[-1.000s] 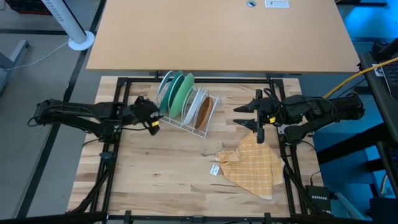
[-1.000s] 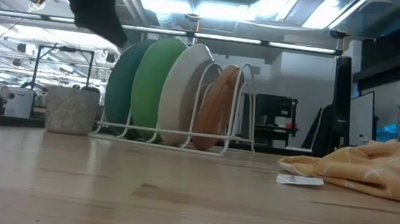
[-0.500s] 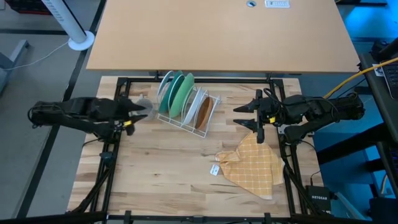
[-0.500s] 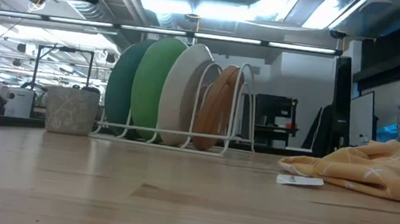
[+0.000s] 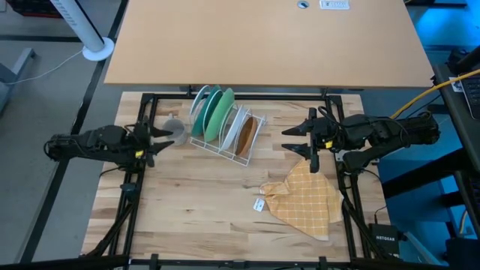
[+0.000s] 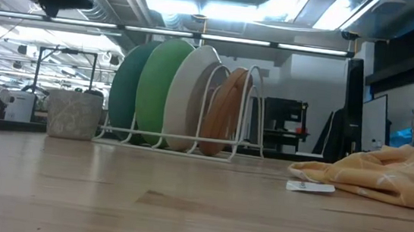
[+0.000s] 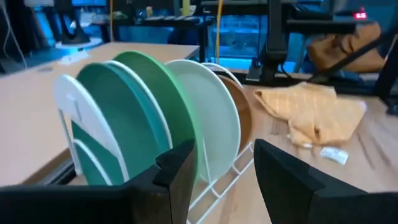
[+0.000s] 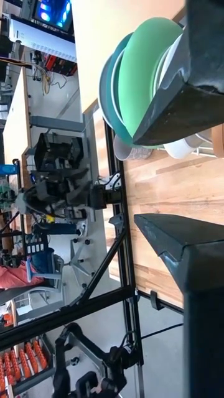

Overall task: Sort dishes
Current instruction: Return to Home Position

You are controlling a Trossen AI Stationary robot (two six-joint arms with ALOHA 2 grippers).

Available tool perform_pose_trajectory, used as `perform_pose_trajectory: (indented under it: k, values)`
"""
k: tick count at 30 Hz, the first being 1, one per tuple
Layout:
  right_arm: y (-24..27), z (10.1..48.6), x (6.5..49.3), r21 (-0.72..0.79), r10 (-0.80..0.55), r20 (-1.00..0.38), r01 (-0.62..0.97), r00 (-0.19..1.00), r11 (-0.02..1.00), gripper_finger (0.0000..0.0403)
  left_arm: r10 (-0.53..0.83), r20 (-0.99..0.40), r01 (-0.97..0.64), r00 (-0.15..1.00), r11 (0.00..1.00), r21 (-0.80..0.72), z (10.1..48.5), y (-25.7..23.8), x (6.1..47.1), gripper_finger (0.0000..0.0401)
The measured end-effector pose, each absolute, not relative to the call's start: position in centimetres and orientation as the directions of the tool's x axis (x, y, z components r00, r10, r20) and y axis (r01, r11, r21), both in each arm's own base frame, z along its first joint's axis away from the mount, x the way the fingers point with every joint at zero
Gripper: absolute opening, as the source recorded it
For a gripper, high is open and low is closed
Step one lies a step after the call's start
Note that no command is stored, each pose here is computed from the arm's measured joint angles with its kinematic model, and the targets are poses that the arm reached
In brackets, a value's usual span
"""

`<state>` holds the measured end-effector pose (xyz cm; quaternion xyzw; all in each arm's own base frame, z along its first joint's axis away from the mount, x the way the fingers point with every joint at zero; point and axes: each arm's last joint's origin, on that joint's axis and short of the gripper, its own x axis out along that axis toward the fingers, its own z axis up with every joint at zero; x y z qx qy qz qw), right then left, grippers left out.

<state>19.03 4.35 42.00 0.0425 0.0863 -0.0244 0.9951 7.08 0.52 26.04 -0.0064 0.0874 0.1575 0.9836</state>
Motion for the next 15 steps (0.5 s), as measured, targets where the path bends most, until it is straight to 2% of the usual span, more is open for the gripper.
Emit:
perform_pose_trajectory:
  k: [6, 15]
  values:
    - [4.3, 42.0, 19.0, 0.080, -0.042, -0.175, 0.056, 0.984, 0.995, 0.0195, 0.307, -0.205, -0.307, 0.929, 0.951, 0.029, 22.4, 0.5, 7.5, 0.0153]
    - [4.3, 42.0, 19.0, 0.080, -0.042, -0.174, 0.057, 0.984, 0.995, 0.0195, 0.309, -0.254, -0.335, 0.917, 0.940, -0.065, 19.1, 0.4, 8.4, 0.0153]
